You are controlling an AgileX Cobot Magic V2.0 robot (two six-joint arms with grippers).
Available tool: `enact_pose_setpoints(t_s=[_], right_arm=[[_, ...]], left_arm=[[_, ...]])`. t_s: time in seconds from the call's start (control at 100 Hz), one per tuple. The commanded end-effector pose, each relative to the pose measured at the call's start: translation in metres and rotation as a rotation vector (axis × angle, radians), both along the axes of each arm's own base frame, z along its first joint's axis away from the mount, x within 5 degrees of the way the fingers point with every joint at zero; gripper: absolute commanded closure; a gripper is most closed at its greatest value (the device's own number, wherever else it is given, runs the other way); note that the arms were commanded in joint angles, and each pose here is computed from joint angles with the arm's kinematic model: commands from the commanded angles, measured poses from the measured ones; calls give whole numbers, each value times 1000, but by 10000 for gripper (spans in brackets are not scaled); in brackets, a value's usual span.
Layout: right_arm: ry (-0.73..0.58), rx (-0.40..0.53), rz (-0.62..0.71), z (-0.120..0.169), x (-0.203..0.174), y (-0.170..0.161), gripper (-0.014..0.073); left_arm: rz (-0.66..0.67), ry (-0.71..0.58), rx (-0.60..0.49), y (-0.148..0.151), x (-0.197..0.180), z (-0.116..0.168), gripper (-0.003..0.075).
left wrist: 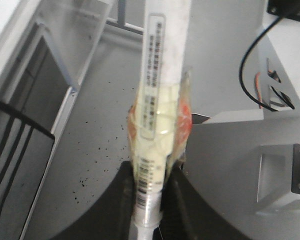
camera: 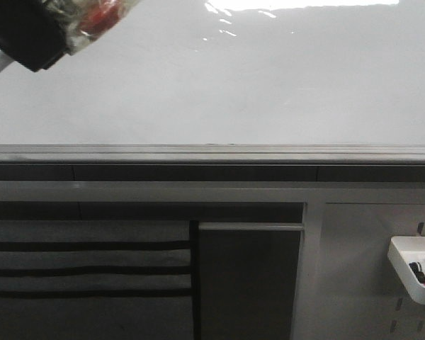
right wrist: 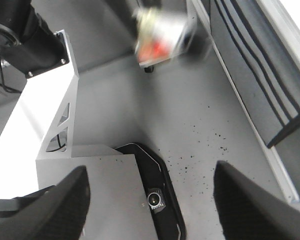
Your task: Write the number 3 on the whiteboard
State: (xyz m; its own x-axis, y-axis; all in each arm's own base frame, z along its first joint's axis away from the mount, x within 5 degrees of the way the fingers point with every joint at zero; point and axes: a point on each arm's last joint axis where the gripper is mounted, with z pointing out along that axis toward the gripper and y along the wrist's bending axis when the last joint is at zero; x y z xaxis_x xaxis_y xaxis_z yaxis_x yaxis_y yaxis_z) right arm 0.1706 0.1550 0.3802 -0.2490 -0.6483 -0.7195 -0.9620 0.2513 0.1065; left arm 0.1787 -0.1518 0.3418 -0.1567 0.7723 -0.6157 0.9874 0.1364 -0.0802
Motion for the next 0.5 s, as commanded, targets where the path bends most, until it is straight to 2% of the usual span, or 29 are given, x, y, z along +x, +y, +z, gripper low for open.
enact_pose_setpoints(t_s=[0.0, 0.21, 0.49], right_arm=[[-85, 30, 50, 18, 2, 9, 129], [-171, 14, 204, 15, 2, 32, 130], [-189, 33, 220, 11, 1, 48, 130]], left_arm=[[-72, -50, -62, -12, -15, 18, 738], [-164, -104, -19, -24, -27, 19, 738], [-171, -108, -18, -25, -28, 19, 738]])
